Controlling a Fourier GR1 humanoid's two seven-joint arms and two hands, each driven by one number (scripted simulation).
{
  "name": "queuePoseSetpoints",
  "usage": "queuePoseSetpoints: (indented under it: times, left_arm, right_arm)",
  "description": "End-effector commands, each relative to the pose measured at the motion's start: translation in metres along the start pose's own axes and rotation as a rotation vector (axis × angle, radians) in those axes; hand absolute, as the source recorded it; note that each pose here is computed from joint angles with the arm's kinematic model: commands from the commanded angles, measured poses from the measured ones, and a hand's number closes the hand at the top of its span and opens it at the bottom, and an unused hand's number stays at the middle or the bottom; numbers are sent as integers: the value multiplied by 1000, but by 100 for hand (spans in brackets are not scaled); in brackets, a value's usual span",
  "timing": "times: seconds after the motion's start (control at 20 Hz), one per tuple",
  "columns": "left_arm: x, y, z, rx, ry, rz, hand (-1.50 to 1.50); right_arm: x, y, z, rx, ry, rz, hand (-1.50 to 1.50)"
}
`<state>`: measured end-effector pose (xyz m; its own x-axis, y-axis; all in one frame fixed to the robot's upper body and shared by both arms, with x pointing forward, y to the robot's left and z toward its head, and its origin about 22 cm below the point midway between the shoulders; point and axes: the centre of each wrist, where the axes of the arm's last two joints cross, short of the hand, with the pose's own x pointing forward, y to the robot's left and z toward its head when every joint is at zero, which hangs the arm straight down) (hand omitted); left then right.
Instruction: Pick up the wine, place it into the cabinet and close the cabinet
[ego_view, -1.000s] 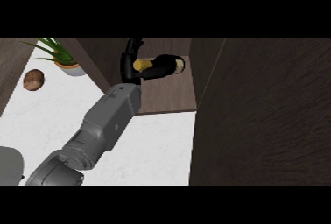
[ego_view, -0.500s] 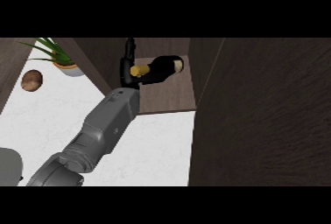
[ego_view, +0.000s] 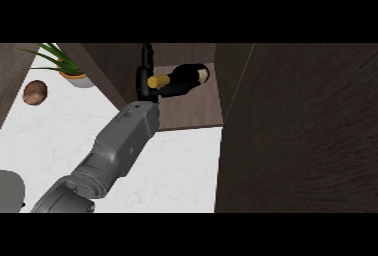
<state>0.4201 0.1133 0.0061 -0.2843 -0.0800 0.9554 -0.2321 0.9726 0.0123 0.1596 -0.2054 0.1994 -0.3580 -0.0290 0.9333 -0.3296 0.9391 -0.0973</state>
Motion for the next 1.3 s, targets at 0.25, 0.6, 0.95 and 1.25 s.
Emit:
queuePoseSetpoints:
  times: [0.25,0.6,0.95,1.25]
  left_arm:
    - [-18,11,14,-53,1,25,-150]
    - [-20,13,16,-102,12,90,-150]
    - [-7,5,6,-73,20,179,-150]
    - [-23,14,21,-83,15,193,-150]
  right_arm:
    - [3,1,2,6,-19,-26,-150]
    - [4,4,5,21,-13,-25,-150]
    - [1,2,3,14,-32,-43,-150]
    - [8,7,8,10,-9,-46,-150]
